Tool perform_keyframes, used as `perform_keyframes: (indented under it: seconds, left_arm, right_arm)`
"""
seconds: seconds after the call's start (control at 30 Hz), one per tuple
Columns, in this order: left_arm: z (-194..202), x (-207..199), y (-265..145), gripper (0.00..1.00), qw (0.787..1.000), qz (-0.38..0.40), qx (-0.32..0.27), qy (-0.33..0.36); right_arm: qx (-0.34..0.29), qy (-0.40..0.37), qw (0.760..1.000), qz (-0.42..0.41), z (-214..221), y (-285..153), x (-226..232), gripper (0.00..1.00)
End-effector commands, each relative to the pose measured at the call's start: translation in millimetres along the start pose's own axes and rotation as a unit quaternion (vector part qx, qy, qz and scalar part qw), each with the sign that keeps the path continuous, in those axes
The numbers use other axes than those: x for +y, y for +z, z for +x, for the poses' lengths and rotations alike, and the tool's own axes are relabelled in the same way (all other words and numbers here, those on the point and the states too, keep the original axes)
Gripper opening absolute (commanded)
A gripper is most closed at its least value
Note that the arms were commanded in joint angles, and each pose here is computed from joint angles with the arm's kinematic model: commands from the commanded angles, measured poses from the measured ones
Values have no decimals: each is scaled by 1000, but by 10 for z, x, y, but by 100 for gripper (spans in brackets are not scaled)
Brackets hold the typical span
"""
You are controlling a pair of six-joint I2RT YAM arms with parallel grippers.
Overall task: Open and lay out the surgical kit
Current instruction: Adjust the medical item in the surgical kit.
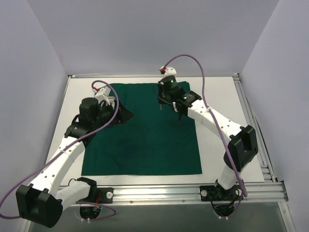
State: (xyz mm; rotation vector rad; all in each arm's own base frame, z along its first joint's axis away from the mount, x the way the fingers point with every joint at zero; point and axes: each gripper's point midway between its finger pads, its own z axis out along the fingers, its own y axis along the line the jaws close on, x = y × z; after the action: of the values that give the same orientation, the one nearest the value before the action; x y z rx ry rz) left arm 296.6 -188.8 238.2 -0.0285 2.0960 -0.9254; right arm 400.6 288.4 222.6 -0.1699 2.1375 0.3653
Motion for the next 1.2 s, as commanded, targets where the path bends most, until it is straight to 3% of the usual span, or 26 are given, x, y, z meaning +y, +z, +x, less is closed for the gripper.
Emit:
perform_keyframes:
  seconds: [0.0, 0.43, 0.83, 1.17]
  left_arm:
    - [-27, 114, -123, 83, 1000, -23, -9, 6]
    - [-103, 134, -168, 83, 1000, -25, -13, 4]
    - [-124, 309, -111, 82, 998, -56, 5, -6]
    - [-265, 528, -103, 82, 994, -113, 7, -13]
  right_arm:
    - [13, -8, 999, 40, -12, 65, -410, 0]
    - [175, -13, 977, 120, 662, 887, -1444, 4]
    - [240, -4, 961, 141, 1052, 1205, -1885, 10]
    - [247, -4, 959, 141, 1171, 1312, -1946, 20]
